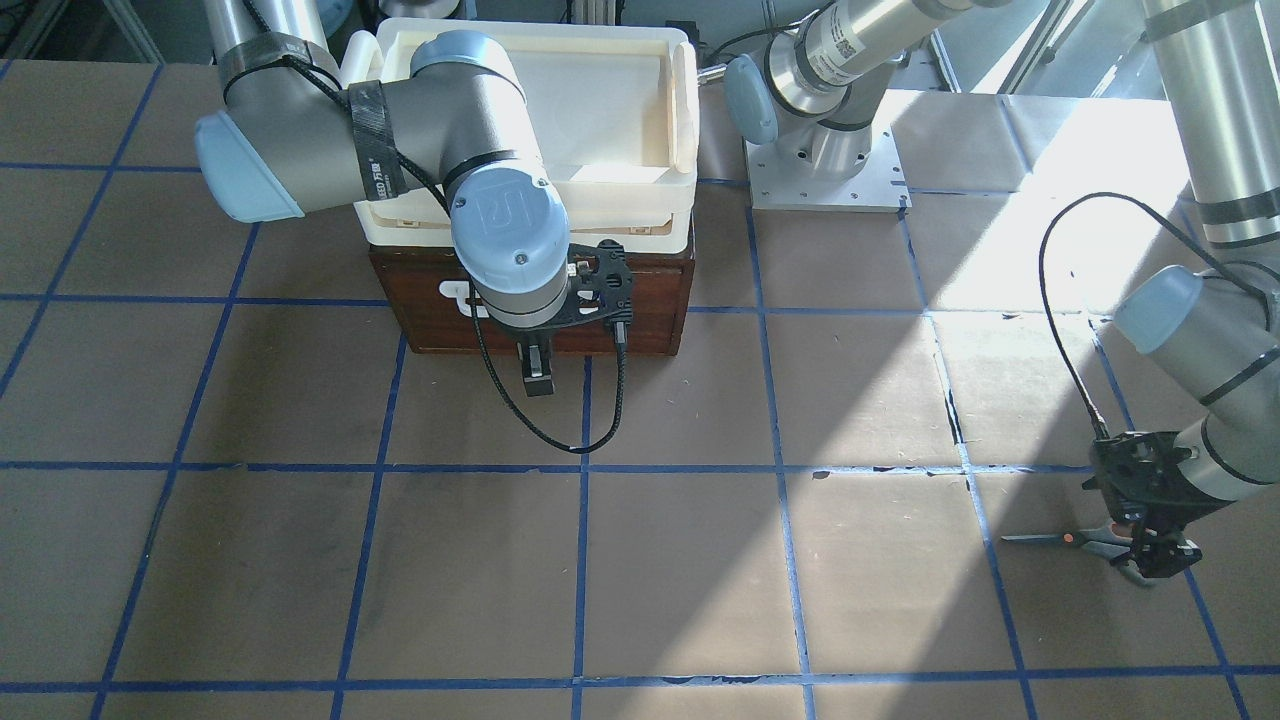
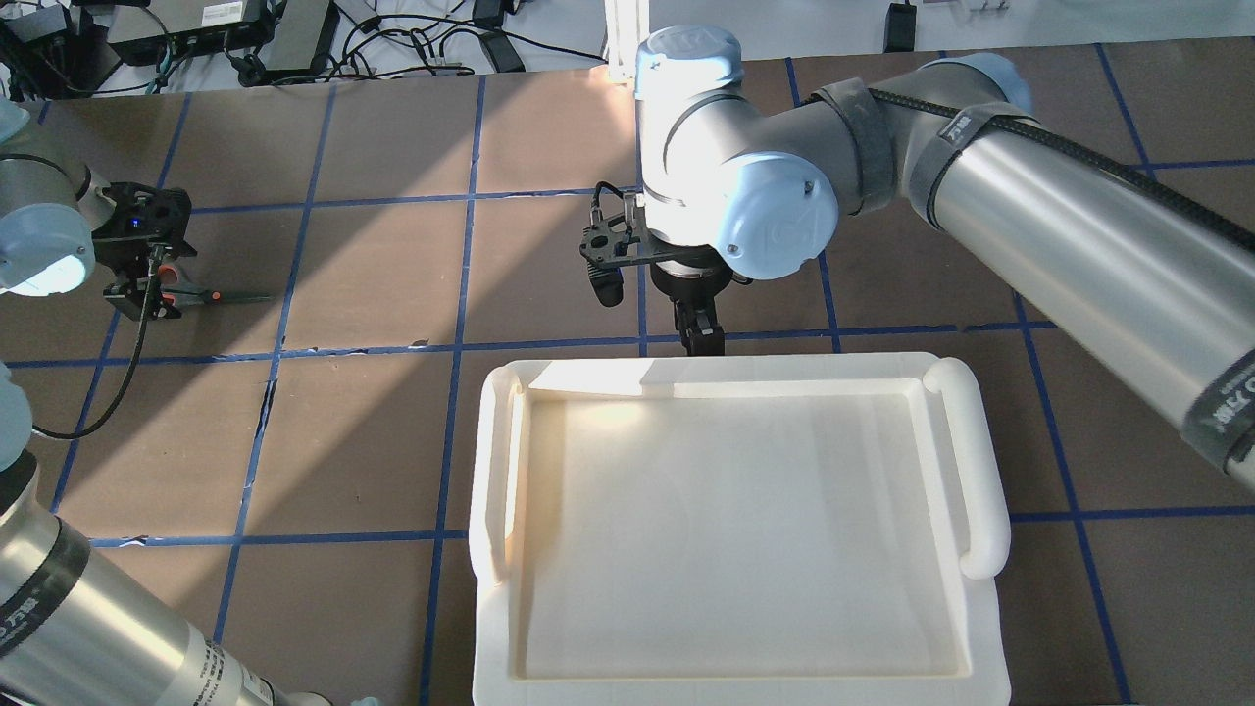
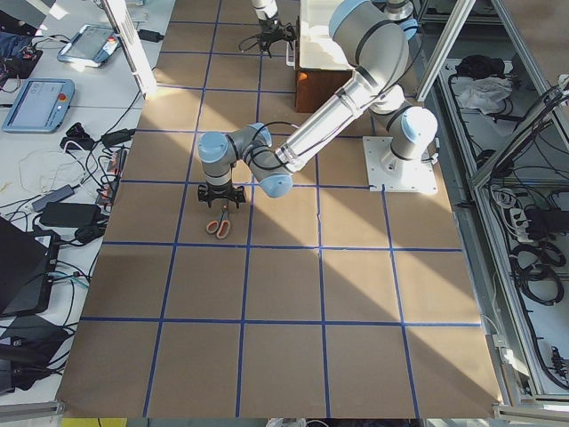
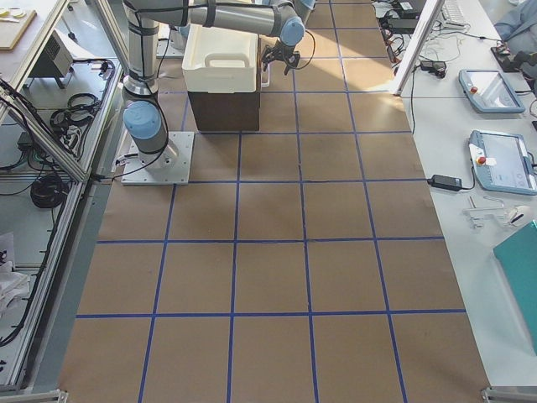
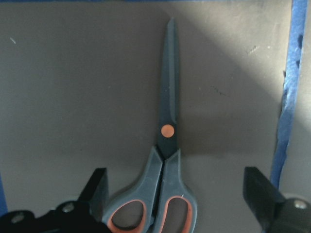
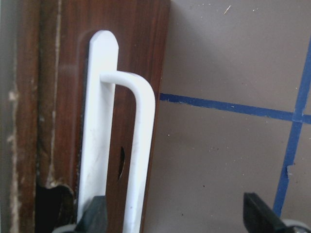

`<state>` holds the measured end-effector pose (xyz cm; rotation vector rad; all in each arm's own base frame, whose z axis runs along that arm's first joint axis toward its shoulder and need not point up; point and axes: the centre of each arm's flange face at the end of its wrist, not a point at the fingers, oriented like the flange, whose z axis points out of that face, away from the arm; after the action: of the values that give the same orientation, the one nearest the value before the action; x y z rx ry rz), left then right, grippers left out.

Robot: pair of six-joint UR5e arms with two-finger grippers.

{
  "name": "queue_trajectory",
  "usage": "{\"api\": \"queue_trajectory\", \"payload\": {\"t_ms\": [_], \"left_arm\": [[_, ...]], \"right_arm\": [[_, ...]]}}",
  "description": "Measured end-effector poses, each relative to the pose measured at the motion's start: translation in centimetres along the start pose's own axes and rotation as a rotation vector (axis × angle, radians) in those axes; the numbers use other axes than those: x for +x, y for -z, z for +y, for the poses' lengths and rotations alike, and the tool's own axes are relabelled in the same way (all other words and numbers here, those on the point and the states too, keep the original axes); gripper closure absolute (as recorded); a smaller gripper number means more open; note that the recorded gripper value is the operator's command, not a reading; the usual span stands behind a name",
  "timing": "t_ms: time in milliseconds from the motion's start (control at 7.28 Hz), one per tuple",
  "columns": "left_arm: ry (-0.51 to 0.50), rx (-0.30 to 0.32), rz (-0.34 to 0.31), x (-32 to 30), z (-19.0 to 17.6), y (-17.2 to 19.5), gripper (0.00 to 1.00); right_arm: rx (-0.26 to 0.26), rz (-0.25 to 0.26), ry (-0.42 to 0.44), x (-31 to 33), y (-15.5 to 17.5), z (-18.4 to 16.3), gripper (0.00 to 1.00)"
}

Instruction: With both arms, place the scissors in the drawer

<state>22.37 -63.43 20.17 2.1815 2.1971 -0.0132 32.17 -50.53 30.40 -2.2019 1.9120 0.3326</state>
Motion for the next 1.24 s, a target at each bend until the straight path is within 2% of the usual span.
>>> {"api": "queue_trajectory", "payload": {"t_ms": [550, 1099, 1237], "left_arm": [[0.014, 0.048, -0.006, -0.2, 2.5, -3.0, 0.06], [0.016, 0.067, -0.01, -0.6, 2.2, -3.7, 0.07], [0.015, 0.074, -0.012, -0.6, 2.0, -3.8, 0.1]], "right_arm": [[-0.015, -0.005, 0.025, 0.2, -0.6, -0.2, 0.0], [-0.021, -0.009, 0.029, 0.6, -1.5, -0.1, 0.0], [-0.02, -0.005, 0.029, 0.7, -1.6, -0.2, 0.0]]}}
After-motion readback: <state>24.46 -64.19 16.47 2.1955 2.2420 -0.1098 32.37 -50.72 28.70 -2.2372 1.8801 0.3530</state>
